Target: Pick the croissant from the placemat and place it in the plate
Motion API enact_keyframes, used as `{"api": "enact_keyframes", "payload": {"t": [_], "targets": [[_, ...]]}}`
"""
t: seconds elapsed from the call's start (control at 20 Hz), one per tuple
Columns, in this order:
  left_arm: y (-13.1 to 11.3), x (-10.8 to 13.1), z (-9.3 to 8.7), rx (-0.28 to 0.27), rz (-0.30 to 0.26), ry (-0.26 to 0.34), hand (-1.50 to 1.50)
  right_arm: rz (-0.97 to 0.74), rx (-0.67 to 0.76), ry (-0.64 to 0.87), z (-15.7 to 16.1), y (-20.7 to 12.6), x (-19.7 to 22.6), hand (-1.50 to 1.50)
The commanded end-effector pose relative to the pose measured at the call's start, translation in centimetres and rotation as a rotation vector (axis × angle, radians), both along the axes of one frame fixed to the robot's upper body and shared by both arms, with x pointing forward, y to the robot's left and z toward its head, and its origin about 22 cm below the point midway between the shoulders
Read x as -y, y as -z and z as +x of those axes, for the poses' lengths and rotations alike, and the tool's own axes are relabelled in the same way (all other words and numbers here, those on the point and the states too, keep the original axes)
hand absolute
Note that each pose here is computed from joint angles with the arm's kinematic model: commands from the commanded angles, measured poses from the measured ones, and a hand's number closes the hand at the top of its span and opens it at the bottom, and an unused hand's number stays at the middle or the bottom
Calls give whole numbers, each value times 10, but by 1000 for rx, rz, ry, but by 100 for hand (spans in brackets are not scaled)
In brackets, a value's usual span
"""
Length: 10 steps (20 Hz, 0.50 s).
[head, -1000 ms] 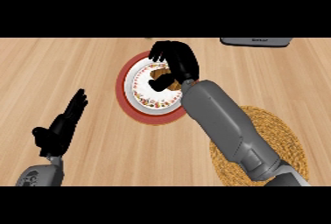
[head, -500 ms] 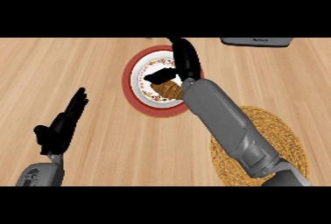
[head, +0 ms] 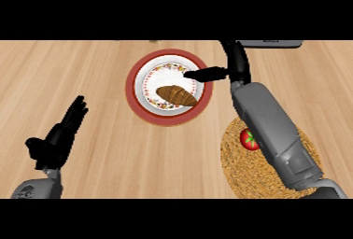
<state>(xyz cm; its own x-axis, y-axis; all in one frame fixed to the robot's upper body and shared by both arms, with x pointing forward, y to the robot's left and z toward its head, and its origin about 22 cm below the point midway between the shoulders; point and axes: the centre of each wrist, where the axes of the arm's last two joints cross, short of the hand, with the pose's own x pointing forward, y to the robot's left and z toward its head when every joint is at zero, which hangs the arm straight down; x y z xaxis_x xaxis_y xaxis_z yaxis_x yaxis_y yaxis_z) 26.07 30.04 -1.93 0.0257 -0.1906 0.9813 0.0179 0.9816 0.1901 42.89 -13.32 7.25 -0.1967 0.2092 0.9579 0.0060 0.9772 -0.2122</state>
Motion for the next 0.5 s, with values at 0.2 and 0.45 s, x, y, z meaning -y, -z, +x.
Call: {"api": "enact_keyframes", "payload": {"t": [0.2, 0.45], "targets": [[6, -3, -22, -12, -19, -6, 0, 21, 39, -57, -9, 41, 107, -150], [4, -7, -13, -14, 9, -16, 0, -12, 45, -142, -9, 44, 133, -150]]}}
